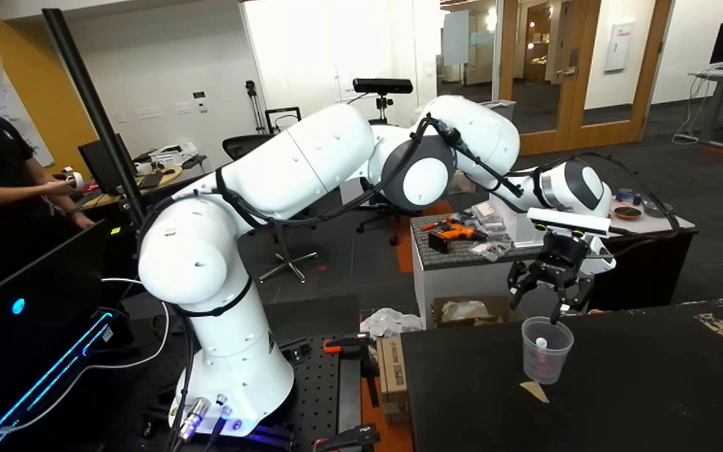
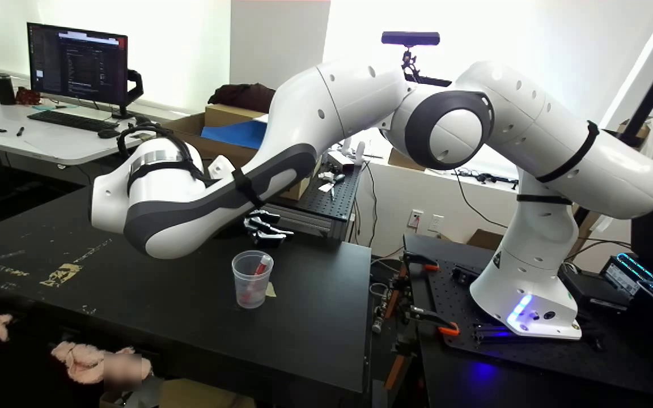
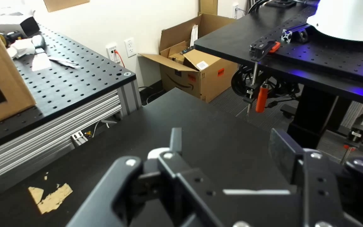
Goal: Put the marker in the cup
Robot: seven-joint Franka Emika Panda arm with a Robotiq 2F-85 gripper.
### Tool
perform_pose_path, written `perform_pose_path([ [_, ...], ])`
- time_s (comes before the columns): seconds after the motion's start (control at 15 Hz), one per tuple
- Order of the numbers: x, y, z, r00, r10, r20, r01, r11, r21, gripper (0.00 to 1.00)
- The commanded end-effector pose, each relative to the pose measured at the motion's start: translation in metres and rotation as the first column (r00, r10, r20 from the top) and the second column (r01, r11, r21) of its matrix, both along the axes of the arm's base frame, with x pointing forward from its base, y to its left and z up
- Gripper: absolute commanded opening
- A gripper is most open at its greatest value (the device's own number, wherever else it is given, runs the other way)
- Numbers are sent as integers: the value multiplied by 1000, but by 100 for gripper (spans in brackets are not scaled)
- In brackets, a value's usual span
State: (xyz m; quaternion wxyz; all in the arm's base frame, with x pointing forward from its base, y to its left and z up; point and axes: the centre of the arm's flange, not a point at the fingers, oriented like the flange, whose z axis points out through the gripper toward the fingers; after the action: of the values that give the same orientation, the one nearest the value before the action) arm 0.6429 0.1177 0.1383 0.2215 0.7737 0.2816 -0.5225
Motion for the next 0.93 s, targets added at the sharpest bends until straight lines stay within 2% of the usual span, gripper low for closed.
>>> perform_pose_path([
  [0.0,15,-4,14,999,-28,17,28,1000,10,100],
  [0.2,14,1,22,992,-32,122,34,999,-11,100],
  [0.47,15,-10,42,941,-51,334,80,994,-76,100],
  [0.67,18,-30,66,875,-90,476,145,986,-81,100],
  [0.87,19,-61,91,785,-156,599,230,972,-48,100],
])
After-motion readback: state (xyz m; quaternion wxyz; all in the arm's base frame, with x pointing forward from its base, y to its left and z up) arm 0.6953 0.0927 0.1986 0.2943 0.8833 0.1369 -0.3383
